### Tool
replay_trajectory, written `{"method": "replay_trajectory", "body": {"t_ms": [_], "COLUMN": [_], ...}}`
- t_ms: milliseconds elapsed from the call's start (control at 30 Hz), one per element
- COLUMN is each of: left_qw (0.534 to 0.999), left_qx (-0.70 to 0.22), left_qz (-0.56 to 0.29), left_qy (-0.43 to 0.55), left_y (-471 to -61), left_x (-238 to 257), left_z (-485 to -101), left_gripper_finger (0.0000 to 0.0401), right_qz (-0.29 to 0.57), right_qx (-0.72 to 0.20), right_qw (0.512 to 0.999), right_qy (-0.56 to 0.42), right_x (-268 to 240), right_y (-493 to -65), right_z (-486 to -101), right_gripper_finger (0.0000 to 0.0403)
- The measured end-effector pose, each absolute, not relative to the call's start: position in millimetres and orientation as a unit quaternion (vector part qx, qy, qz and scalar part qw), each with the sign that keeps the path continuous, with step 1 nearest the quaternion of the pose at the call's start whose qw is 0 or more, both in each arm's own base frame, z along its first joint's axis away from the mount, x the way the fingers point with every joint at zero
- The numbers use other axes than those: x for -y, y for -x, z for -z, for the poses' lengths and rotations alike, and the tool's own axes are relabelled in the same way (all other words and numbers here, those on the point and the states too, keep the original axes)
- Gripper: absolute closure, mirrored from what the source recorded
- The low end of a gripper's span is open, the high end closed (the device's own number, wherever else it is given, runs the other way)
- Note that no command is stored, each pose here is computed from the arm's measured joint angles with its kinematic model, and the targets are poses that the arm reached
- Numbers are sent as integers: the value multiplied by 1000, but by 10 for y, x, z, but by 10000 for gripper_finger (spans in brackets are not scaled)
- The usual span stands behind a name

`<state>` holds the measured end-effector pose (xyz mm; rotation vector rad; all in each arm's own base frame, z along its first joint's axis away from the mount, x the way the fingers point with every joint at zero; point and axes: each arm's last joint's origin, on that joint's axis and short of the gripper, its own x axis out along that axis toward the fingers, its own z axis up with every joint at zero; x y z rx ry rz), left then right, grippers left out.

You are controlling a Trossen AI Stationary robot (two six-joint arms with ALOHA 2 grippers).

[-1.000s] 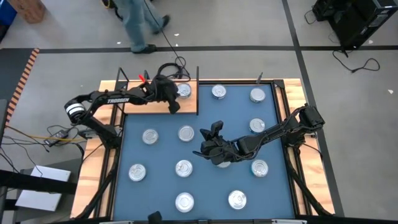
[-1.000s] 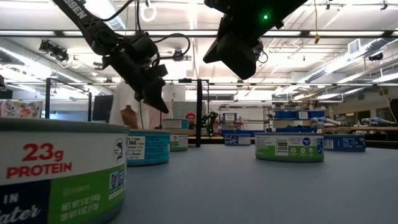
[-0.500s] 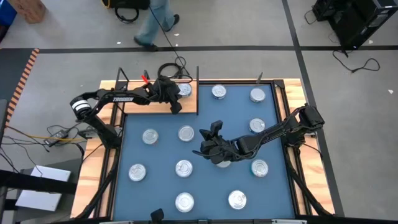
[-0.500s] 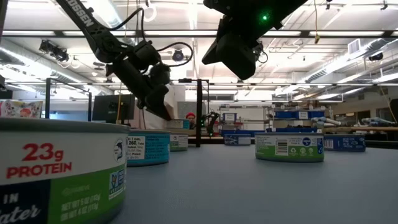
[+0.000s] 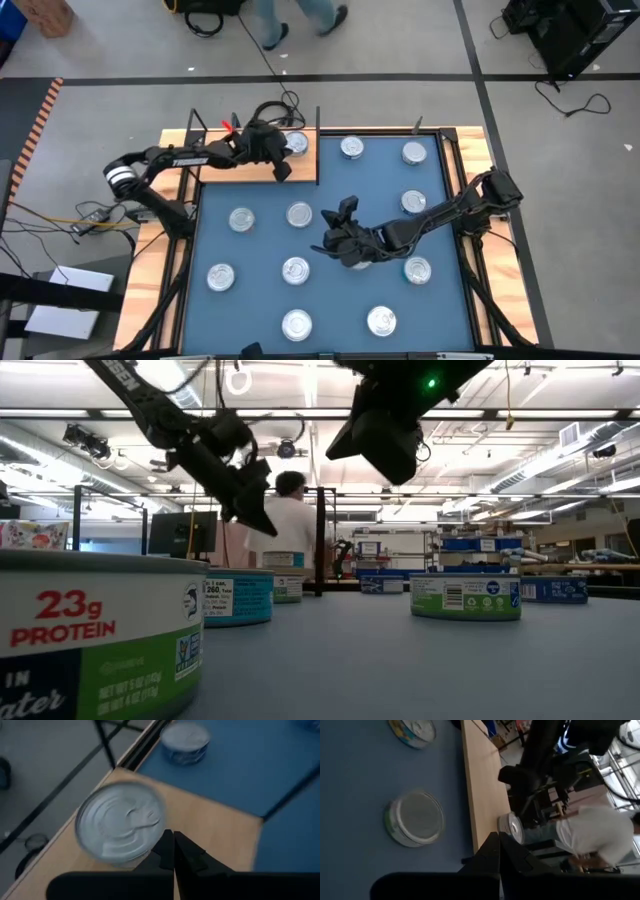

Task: Stack canned seafood by type on shelf
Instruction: Put the green tuna can on the shelf

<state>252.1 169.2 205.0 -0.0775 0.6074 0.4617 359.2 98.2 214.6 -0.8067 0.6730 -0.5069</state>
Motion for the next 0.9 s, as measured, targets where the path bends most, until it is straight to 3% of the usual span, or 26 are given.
{"method": "replay_trajectory", "body": {"t_ms": [533,667,900], "left_qw": [974,980,981], "left_qx": [-112,-85,-52], "left_qz": [-191,-173,-167], "left_qy": [-47,-53,-80], "left_y": [-2086,-1944,-1840], "left_x": [-756,-619,-548], "left_z": [-2191,-2177,-2252], "left_gripper_finger": [400,400,400], "right_qz": [132,128,204], "right_qx": [-341,-399,-484], "right_qw": [910,892,843], "right_qy": [196,169,110], "right_x": [-710,-580,-263], "right_y": [-3611,-3529,-3104], "right_z": [-1948,-1886,-2177], "right_gripper_finger": [402,402,401]}}
